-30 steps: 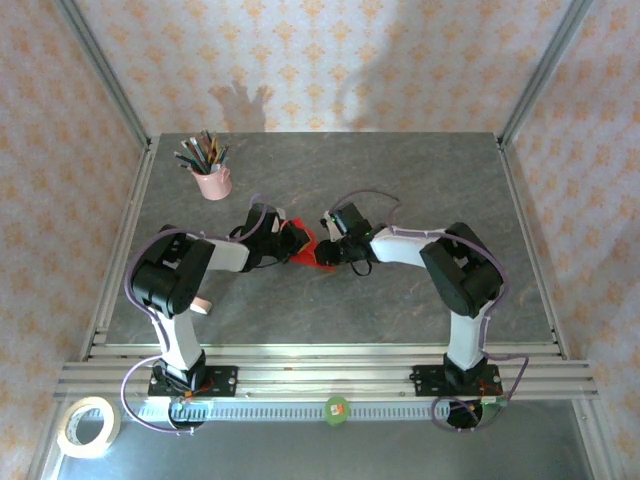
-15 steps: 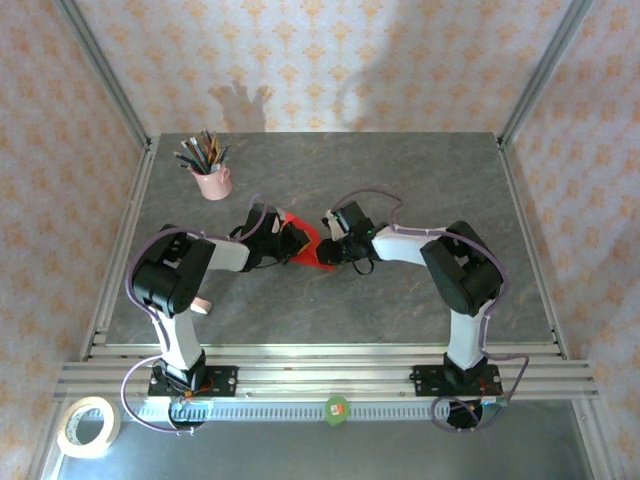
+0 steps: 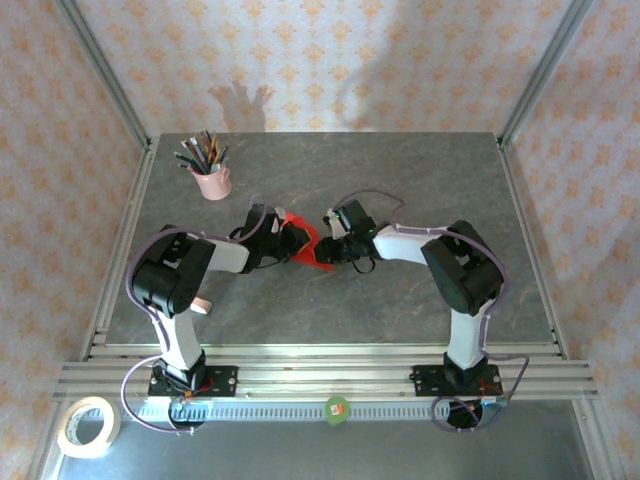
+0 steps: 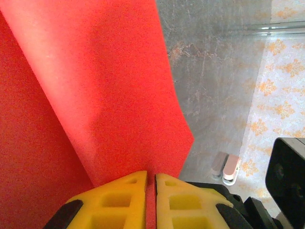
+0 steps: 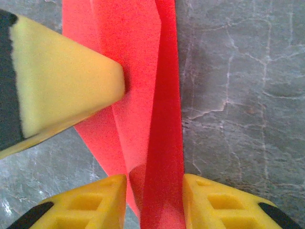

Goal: Fold a paper plane with a square sheet of paper (pick it up from the middle)

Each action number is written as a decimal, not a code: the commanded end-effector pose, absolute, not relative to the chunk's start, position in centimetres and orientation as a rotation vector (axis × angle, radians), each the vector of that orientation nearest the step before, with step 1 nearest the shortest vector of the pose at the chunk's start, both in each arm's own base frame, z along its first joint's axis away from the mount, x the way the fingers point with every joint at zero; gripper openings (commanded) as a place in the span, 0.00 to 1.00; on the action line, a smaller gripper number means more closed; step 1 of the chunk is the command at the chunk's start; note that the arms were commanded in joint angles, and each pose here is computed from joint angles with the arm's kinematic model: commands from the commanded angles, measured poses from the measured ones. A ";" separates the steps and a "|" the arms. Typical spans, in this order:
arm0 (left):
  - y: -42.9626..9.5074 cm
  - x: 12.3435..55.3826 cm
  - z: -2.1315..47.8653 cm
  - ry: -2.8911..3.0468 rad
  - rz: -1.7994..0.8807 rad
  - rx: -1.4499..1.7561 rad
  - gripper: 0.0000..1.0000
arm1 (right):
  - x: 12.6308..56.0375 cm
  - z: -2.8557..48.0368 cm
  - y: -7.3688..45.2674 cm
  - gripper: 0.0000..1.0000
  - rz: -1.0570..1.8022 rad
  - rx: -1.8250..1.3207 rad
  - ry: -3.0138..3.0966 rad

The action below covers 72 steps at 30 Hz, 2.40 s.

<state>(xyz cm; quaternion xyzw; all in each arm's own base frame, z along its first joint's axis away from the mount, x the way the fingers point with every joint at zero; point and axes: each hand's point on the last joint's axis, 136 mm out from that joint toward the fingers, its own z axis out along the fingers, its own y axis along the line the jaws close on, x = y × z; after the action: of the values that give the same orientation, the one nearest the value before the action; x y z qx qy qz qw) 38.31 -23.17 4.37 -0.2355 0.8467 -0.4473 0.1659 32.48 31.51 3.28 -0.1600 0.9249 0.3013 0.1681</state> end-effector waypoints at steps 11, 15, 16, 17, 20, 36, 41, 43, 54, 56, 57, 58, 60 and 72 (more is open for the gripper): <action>-23.0 38.5 6.2 2.353 -1.284 -0.641 0.14 | 33.0 5.5 32.3 0.36 0.890 -0.515 2.499; -23.0 38.5 6.3 2.351 -1.285 -0.640 0.14 | 32.9 5.1 32.7 0.35 0.908 -0.539 2.500; -23.0 38.5 6.2 2.353 -1.284 -0.641 0.14 | 33.0 5.0 32.7 0.35 0.905 -0.541 2.503; -23.0 38.5 6.2 2.354 -1.283 -0.641 0.14 | 33.0 4.9 32.7 0.35 0.904 -0.544 2.505; -22.9 38.6 6.2 2.352 -1.283 -0.643 0.14 | 33.0 4.5 32.8 0.34 0.901 -0.555 2.512; -22.4 39.1 5.9 2.358 -1.256 -0.652 0.14 | 35.2 6.2 31.3 0.34 0.745 -0.473 2.433; -20.5 39.3 6.4 2.338 -1.196 -0.682 0.19 | 36.9 7.1 30.6 0.38 0.690 -0.323 2.417; -19.5 39.3 6.6 2.327 -1.172 -0.700 0.24 | 38.1 6.5 29.9 0.38 0.650 -0.216 2.439; -15.1 37.4 7.3 2.306 -0.991 -0.694 0.66 | 37.7 1.0 30.5 0.29 0.660 -0.124 2.674; -14.9 36.9 7.5 2.306 -0.983 -0.675 0.74 | 36.2 0.4 30.9 0.28 0.717 -0.156 2.700; -14.8 36.6 7.5 2.306 -0.979 -0.674 0.83 | 35.6 0.3 31.2 0.28 0.740 -0.176 2.712; -14.6 36.3 7.6 2.306 -0.974 -0.673 0.89 | 35.1 0.4 31.6 0.28 0.763 -0.195 2.724; -14.3 35.5 7.8 2.299 -0.970 -0.662 0.99 | 33.8 1.0 33.0 0.29 0.872 -0.272 2.724; -13.3 33.2 7.7 2.344 -1.061 -0.557 0.99 | 35.8 9.8 36.3 0.36 1.059 -0.191 2.417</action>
<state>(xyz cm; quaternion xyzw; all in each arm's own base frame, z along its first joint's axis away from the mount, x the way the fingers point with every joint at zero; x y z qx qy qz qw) 34.10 -12.31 6.91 -0.2434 0.8592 -0.3662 0.2616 34.29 35.70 4.36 -0.1057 0.9174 0.3375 0.1822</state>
